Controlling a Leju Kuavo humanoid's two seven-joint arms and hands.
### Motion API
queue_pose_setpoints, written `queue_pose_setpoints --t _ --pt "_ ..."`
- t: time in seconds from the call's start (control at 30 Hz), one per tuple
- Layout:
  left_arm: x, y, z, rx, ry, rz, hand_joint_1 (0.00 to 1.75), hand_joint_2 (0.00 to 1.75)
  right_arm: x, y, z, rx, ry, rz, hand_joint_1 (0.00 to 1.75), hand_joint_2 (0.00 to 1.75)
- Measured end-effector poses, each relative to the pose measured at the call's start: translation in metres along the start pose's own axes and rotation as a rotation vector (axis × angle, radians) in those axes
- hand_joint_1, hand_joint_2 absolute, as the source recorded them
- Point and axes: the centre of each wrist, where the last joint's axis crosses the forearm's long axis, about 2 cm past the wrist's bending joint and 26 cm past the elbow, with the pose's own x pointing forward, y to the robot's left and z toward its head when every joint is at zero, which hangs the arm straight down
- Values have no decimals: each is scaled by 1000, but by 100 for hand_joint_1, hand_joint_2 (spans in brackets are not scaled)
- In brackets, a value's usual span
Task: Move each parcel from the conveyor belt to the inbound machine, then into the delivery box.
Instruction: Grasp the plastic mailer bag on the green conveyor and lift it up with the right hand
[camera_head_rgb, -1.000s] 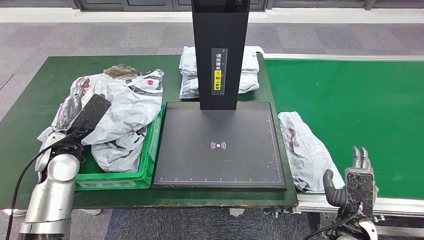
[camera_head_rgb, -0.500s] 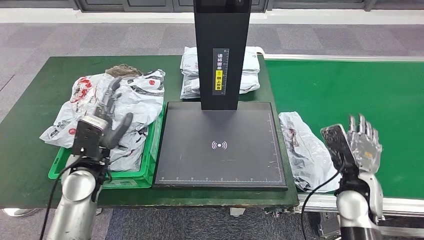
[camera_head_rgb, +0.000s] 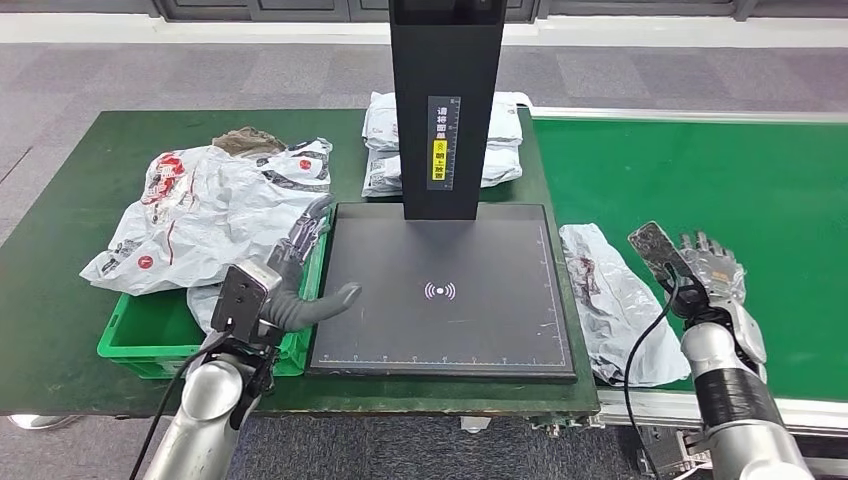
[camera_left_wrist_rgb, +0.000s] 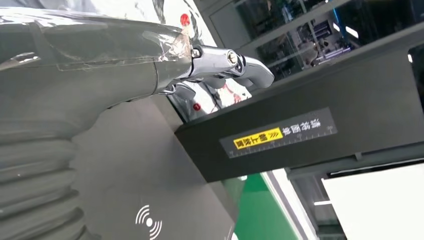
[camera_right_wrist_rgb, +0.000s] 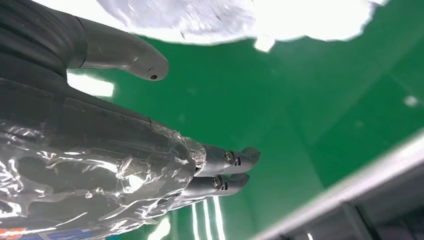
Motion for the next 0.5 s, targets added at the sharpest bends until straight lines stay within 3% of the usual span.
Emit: queue_pose_setpoints --t 0.13,0.37,0.5 --pt "-3 -5 -1 -16 10 12 0 175 -9 9 -1 62 26 -62 0 175" --pt "-9 -8 -3 -32 26 30 0 175 -40 30 5 226 -13 -399 0 175" --pt "-12 -8 -3 -34 34 33 0 175 -49 37 9 249 10 -435 0 175"
